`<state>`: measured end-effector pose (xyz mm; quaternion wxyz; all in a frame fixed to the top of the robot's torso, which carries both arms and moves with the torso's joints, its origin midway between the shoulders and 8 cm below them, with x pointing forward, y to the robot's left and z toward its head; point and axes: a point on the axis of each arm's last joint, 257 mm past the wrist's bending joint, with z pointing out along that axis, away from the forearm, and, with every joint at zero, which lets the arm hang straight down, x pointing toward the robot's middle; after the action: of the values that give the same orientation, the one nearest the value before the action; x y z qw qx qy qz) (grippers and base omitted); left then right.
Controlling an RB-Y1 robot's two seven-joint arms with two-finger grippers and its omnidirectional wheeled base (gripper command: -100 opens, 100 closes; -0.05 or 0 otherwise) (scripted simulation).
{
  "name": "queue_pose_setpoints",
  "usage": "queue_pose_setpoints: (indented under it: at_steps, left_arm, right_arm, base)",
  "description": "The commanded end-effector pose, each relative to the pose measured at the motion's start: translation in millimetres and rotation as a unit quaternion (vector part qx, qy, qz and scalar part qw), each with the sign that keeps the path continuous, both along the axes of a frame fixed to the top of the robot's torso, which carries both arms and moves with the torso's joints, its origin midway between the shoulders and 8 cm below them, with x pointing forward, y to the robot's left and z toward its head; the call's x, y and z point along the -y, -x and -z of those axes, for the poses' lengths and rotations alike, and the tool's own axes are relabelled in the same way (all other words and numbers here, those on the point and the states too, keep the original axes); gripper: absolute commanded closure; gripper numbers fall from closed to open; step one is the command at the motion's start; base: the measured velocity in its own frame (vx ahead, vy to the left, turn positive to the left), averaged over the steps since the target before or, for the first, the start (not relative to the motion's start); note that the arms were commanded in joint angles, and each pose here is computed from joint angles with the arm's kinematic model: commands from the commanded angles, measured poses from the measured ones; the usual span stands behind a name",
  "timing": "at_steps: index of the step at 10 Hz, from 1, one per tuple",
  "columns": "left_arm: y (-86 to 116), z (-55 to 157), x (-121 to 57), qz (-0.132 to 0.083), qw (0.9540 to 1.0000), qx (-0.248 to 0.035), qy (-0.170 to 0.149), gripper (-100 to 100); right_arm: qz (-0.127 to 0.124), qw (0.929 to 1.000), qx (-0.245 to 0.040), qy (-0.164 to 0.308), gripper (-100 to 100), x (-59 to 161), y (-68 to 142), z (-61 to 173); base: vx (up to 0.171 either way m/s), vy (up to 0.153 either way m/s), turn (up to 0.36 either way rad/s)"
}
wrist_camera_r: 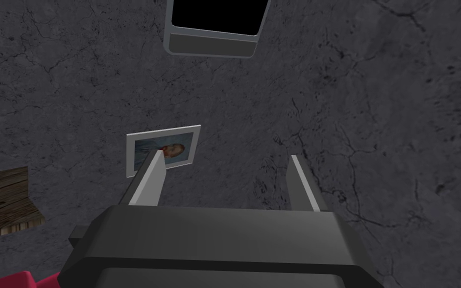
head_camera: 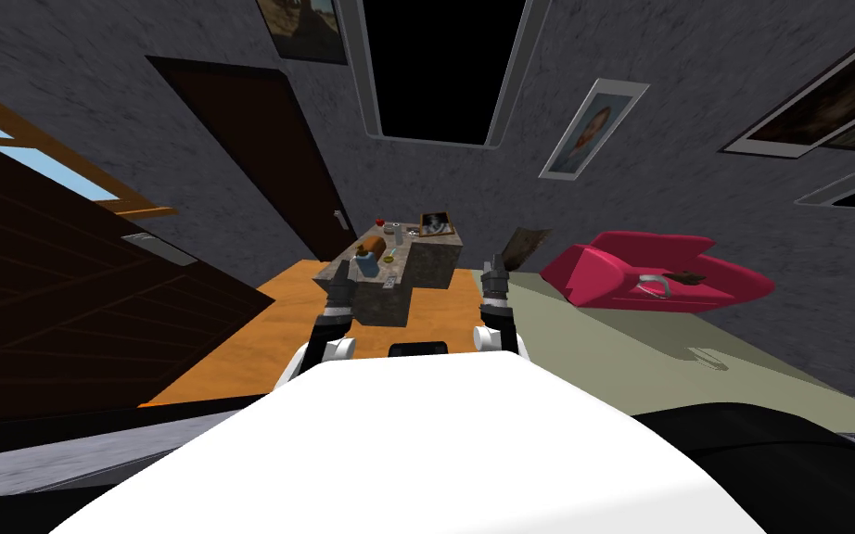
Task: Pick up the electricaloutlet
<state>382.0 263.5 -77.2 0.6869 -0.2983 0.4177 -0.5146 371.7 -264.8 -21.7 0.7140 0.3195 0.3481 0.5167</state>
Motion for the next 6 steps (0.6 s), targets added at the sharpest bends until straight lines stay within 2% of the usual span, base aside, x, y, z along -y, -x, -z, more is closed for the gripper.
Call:
queue_pose_setpoints:
  at_steps: [1, 6]
  left_arm:
    - [-5, 14, -3.2, 0.002, 0.9999, -0.009, 0.006, -100]
    - [-13, 56, -12.5, 0.004, 0.9990, -0.039, 0.023, -100]
  right_arm:
    - [0.000, 1.0000, 0.000, 0.000, 0, 0, 0, 0]
    - [0.000, 1.0000, 0.000, 0.000, 0, 0, 0, 0]
  base:
    - [-0.001, 0.055, -0.033]
    - [0.014, 0.063, -0.032]
